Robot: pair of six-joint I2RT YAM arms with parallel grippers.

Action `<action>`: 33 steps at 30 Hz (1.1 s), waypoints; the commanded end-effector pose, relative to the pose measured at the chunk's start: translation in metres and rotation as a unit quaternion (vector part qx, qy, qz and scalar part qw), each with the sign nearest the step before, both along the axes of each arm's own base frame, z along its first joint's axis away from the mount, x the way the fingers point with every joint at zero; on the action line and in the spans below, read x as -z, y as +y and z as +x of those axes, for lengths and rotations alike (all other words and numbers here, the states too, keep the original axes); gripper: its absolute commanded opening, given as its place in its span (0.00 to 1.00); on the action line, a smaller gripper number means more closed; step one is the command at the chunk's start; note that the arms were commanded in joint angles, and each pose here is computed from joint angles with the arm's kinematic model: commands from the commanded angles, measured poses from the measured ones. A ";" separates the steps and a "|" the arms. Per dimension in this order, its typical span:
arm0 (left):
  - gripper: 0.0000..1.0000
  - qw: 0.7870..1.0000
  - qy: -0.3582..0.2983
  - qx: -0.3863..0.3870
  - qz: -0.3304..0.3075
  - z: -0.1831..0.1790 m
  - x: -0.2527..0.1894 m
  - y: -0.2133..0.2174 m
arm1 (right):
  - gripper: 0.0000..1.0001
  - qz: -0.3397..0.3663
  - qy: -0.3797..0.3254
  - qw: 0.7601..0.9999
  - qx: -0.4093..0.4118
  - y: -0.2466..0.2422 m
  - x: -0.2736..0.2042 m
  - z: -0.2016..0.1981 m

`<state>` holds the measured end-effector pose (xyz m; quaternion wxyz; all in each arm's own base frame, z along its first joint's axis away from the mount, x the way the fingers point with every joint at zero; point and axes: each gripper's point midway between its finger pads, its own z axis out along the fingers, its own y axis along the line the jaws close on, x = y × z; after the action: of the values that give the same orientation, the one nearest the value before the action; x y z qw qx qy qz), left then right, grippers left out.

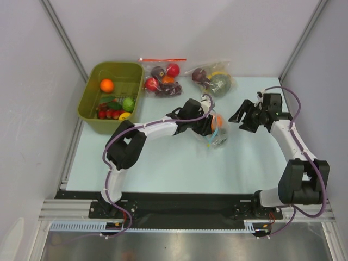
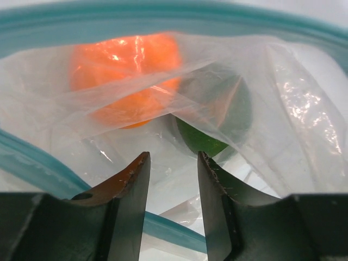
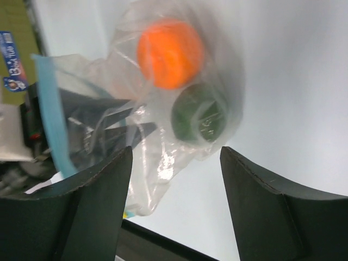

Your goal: Open the zip-top bag and remove the fake food

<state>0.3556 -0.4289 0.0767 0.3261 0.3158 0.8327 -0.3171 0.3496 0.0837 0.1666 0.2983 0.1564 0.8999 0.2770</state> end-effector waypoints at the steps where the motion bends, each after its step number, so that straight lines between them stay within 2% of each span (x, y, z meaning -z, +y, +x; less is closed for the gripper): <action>1: 0.46 0.999 -0.003 0.020 -0.037 -0.004 -0.019 -0.016 | 0.71 0.015 0.002 1.000 0.001 0.001 0.012 0.011; 13: 0.56 0.996 0.022 0.048 -0.076 -0.011 -0.029 -0.037 | 0.63 0.032 0.074 0.996 -0.024 0.012 0.078 0.005; 15: 0.56 0.996 0.025 0.047 -0.078 -0.010 -0.028 -0.038 | 0.57 0.024 0.090 0.995 -0.026 0.012 0.090 0.003; 16: 0.57 0.995 0.027 0.048 -0.078 -0.011 -0.028 -0.039 | 0.48 0.018 0.098 0.995 -0.026 0.011 0.093 0.001; 19: 0.57 0.995 0.029 0.048 -0.081 -0.011 -0.029 -0.040 | 0.36 -0.014 0.116 0.993 -0.026 0.004 0.105 -0.003; 23: 0.59 0.995 0.037 0.050 -0.082 -0.012 -0.025 -0.041 | 0.16 -0.046 0.136 0.989 -0.039 0.006 0.118 -0.011; 26: 0.59 0.994 0.036 0.051 -0.084 -0.010 -0.026 -0.045 | 0.09 -0.054 0.143 0.987 -0.046 0.008 0.124 -0.015; 33: 0.61 0.996 0.030 0.052 -0.064 -0.003 -0.016 -0.051 | 0.05 -0.051 0.142 0.987 -0.049 0.011 0.124 -0.012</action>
<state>0.3487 -0.4674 0.0821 0.2922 0.3127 0.8144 -0.3920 0.3342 0.0988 0.0427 0.1570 0.1417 0.9485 0.2357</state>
